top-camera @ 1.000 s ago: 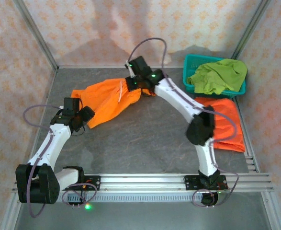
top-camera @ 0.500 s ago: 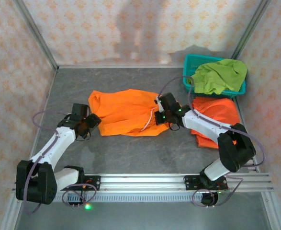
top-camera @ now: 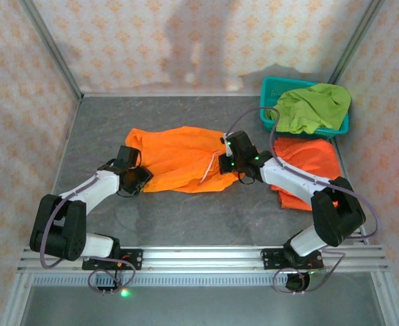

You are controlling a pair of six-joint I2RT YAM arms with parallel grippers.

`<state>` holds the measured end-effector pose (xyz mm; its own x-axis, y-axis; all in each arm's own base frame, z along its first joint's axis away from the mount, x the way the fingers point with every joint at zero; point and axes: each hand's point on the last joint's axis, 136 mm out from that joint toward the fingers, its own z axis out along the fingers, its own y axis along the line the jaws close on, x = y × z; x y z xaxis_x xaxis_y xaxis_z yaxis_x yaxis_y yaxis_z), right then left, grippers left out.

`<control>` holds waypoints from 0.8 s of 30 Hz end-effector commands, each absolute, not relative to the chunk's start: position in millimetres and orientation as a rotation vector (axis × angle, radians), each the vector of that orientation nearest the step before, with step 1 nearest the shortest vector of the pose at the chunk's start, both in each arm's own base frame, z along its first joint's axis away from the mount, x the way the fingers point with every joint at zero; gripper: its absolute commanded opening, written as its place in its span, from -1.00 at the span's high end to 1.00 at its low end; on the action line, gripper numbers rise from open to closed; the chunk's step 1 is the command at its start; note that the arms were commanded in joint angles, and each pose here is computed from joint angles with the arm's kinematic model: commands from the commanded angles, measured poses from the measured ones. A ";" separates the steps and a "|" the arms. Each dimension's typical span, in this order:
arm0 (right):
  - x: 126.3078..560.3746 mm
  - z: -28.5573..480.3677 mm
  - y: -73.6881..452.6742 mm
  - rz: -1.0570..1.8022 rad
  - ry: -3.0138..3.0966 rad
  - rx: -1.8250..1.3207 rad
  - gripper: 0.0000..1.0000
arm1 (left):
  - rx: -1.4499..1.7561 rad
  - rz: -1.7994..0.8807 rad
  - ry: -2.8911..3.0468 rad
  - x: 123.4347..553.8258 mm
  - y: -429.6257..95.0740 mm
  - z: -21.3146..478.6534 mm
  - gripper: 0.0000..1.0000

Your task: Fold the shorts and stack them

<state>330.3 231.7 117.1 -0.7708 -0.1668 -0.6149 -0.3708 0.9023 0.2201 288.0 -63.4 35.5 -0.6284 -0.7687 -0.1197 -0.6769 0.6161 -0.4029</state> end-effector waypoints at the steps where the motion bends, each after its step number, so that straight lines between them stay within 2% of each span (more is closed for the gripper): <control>1: 341.8 147.4 232.5 0.441 2.367 -0.340 0.99 | -1.183 -0.473 2.534 295.1 -64.8 35.3 0.43; 4: 351.3 164.3 233.3 0.439 2.331 -0.329 1.00 | -1.127 -0.384 2.496 309.3 -53.2 57.5 0.96; 5: 356.6 170.9 233.1 0.438 2.319 -0.324 1.00 | -1.086 -0.343 2.479 318.0 -48.2 72.5 1.00; 9: 389.3 207.7 234.6 0.445 2.251 -0.306 1.00 | -0.907 -0.191 2.380 364.5 -28.2 153.5 1.00; 13: 445.2 260.5 233.3 0.453 2.173 -0.264 1.00 | -0.815 -0.105 2.245 420.3 -2.7 240.5 1.00; 18: 513.8 366.1 218.7 0.533 2.002 -0.146 1.00 | -0.731 -0.008 2.119 477.0 27.1 343.9 1.00; 22: 528.2 439.4 206.9 0.634 1.850 -0.104 1.00 | -0.607 0.014 1.975 480.1 31.1 434.2 1.00; 24: 524.4 458.4 201.6 0.632 1.796 -0.113 1.00 | -0.535 0.009 1.944 476.7 27.2 453.6 1.00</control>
<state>533.2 223.5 422.3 -0.3754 0.1930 -0.9066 -0.3987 0.8493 0.3459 515.4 3.0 426.1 -0.3159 -0.4866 -0.8145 -0.3350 0.8604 -0.3840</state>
